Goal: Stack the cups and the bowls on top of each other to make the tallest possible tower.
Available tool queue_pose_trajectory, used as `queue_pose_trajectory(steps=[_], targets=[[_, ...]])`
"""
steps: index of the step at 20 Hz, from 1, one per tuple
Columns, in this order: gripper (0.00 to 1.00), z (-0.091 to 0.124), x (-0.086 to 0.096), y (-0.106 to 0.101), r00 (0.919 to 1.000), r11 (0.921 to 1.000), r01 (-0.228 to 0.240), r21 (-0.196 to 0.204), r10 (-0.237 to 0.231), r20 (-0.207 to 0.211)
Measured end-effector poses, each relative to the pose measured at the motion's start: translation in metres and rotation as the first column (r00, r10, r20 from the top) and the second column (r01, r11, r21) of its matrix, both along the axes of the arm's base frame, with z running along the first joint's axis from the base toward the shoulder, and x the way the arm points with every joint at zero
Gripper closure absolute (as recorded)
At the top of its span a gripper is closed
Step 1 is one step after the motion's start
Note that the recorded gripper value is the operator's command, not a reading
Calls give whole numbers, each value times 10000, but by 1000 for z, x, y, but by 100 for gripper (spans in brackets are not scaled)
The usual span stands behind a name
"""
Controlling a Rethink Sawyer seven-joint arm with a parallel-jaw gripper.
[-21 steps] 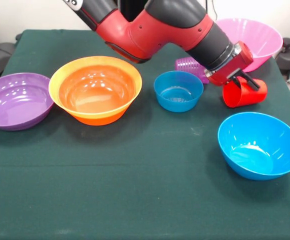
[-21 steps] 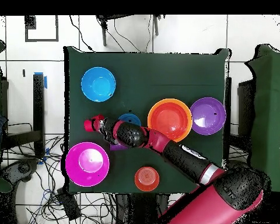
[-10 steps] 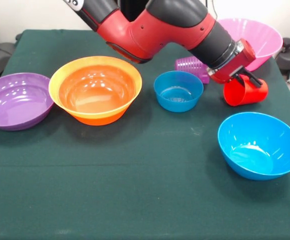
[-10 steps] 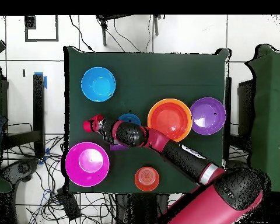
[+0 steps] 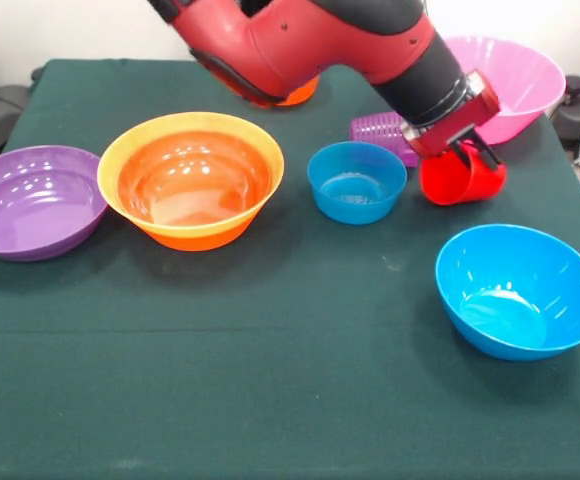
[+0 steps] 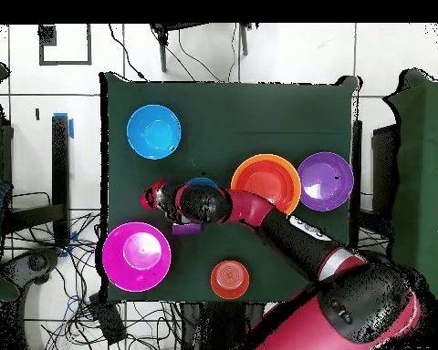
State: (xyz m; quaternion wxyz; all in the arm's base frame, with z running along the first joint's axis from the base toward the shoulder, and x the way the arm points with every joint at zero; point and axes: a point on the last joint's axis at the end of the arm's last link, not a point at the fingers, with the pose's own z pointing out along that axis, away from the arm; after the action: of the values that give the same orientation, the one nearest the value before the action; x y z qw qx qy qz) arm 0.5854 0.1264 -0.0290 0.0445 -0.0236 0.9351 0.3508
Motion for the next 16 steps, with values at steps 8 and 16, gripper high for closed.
queue_pose_trajectory(steps=[8,16], targets=[[100,25,23,-48,9930,9609,-1177,-2507,1112,-398],[100,58,66,-118,9977,9088,-660,-4121,665,-133]])
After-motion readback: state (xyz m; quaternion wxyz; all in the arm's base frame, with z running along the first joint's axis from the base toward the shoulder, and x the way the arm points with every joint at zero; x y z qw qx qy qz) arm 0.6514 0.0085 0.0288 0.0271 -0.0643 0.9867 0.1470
